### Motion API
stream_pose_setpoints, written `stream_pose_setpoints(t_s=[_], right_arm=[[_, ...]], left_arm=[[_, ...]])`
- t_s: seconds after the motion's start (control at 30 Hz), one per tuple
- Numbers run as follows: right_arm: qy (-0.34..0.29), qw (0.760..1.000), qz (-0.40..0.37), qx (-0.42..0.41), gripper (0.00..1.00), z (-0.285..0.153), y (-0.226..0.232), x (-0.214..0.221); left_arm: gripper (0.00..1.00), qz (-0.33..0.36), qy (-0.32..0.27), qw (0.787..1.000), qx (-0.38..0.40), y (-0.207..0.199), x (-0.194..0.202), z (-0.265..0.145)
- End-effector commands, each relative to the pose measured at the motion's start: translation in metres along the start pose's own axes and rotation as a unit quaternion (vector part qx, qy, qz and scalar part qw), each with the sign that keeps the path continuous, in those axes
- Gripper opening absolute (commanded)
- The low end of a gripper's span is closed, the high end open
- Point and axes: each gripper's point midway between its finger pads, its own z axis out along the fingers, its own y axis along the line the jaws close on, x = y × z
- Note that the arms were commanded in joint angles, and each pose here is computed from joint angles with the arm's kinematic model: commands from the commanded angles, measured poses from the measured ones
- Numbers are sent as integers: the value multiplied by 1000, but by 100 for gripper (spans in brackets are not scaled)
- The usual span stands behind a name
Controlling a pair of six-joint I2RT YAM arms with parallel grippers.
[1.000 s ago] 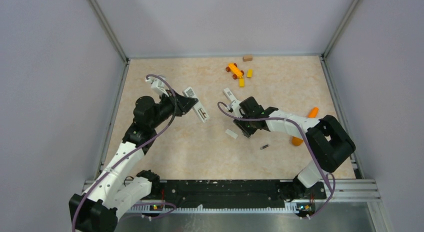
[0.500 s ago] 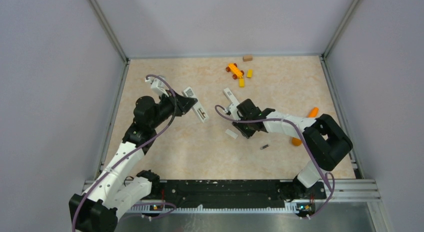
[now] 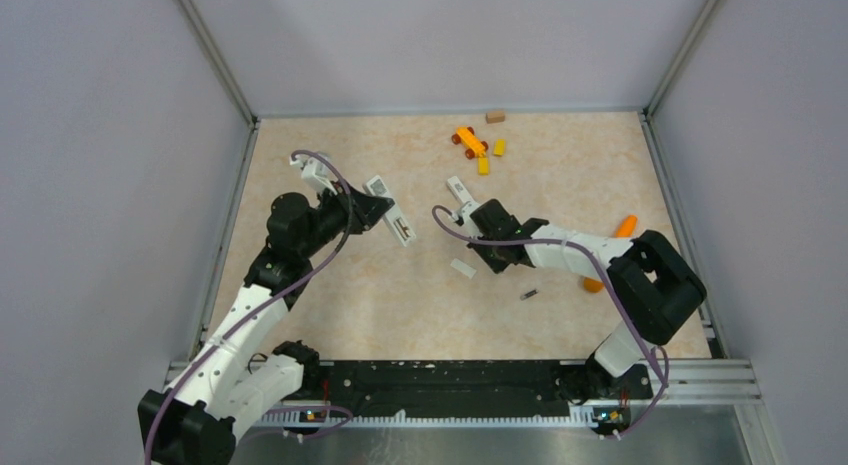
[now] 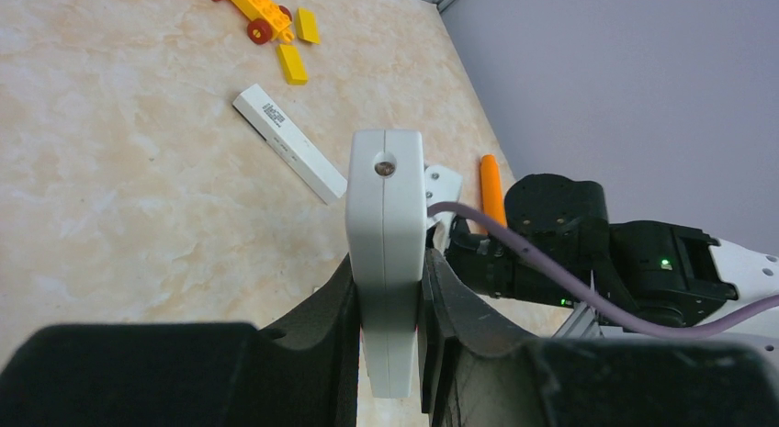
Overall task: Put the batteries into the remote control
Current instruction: Pick up the battery from the center of the board, then load the battery into the remote control.
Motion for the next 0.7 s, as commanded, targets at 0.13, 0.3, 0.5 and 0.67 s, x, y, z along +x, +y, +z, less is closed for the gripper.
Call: stream_pose_setpoints(t_s=[0.13, 0.3, 0.5, 0.67], right_arm=[[-133, 976, 172, 25, 0, -85, -19, -96], [-132, 948, 288, 25, 0, -112, -20, -114], [-168, 923, 336, -82, 0, -145, 9, -145], [-221, 892, 356, -169, 0, -179, 31, -166]], left_arm=[[0, -37, 11, 997, 65, -23, -4, 12], [0, -95, 59, 989, 93, -28, 10, 26], [0, -157, 142, 972, 101, -24, 36, 49], [0, -180, 170, 960, 133, -33, 46, 63]])
